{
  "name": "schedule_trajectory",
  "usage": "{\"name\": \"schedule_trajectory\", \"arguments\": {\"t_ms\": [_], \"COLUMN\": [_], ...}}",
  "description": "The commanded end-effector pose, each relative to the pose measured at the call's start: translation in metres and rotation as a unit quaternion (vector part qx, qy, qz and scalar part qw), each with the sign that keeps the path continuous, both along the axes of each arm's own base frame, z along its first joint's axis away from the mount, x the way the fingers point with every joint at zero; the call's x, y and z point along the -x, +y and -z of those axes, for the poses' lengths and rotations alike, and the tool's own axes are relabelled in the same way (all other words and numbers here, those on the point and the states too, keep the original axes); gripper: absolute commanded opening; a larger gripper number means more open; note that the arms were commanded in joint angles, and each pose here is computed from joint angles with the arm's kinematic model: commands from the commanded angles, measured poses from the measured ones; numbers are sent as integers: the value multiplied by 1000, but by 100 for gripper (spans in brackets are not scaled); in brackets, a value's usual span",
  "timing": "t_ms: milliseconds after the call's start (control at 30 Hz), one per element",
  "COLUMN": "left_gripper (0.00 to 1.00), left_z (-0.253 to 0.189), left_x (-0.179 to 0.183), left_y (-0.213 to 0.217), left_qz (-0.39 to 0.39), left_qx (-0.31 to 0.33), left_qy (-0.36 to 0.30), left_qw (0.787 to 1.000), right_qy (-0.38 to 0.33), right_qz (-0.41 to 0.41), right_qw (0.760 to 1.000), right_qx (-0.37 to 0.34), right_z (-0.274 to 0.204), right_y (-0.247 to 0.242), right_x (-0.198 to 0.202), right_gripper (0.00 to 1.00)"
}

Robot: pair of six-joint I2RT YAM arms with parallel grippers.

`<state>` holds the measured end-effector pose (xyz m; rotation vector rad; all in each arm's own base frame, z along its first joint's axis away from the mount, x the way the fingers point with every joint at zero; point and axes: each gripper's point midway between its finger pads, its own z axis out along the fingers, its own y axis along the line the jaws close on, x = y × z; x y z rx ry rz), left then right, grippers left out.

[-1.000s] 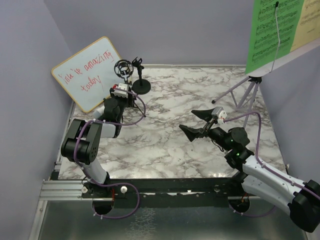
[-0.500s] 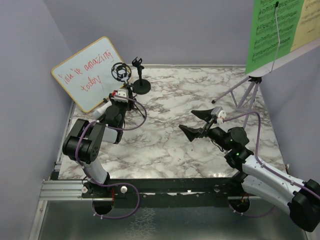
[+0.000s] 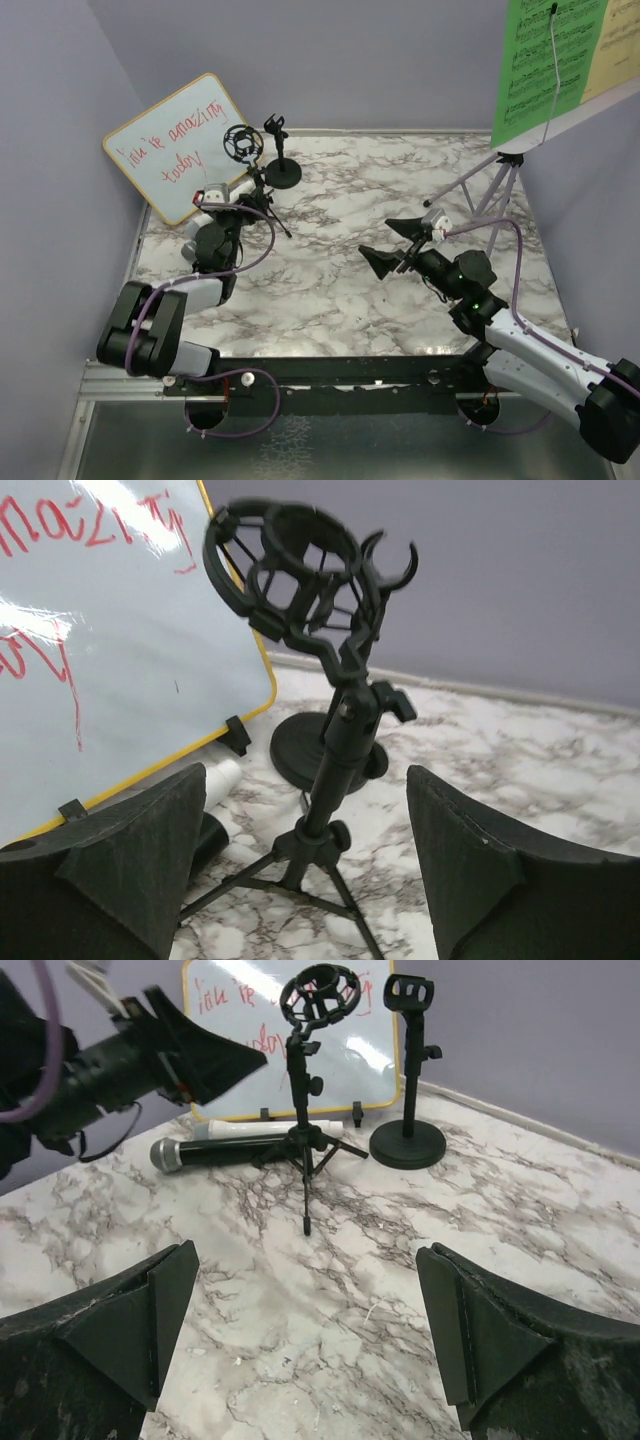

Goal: Pack up the instrument practice props
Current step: Move the microphone stand to the center of the board, then move the music stand to the center of the board.

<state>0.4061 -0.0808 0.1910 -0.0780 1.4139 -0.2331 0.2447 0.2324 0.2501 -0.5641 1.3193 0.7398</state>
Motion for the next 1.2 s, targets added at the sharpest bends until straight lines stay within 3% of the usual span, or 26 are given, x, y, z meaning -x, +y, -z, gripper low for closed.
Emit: {"name": "schedule_trajectory", "arguments": {"t_ms": [0,200,300,533,700,833,1167], "left_gripper": [82,89,97,99,99,99,99], "left_z": [-11,-47,-64,-99,-119,-127,-131], "left_x": [18,48,60,91,115,129,147], "left_y": [7,18,24,25,15,-9,-26], "left_qz": [-23,-36,-40,-10,18,73,108], "left_qx": [109,105,76,-25,-17,-14,-15], "left_qy": [39,61,72,75,23,7,-13], "left_qw": [993,992,994,997,999,997,994], "right_qy": [60,99,102,107,95,72,-8], "right_qz": [59,129,175,243,292,337,426], "right_qw": [996,986,979,964,952,938,898], "right_qx": [-11,18,21,18,-12,-45,-108], "right_z": [-7,1,1,-3,-20,-38,-83], "right_y": [-10,-26,-42,-85,-119,-155,-246], "right_x": [-20,-40,-48,-72,-87,-99,-111], "right_gripper": [100,100,100,100,100,100,100]}}
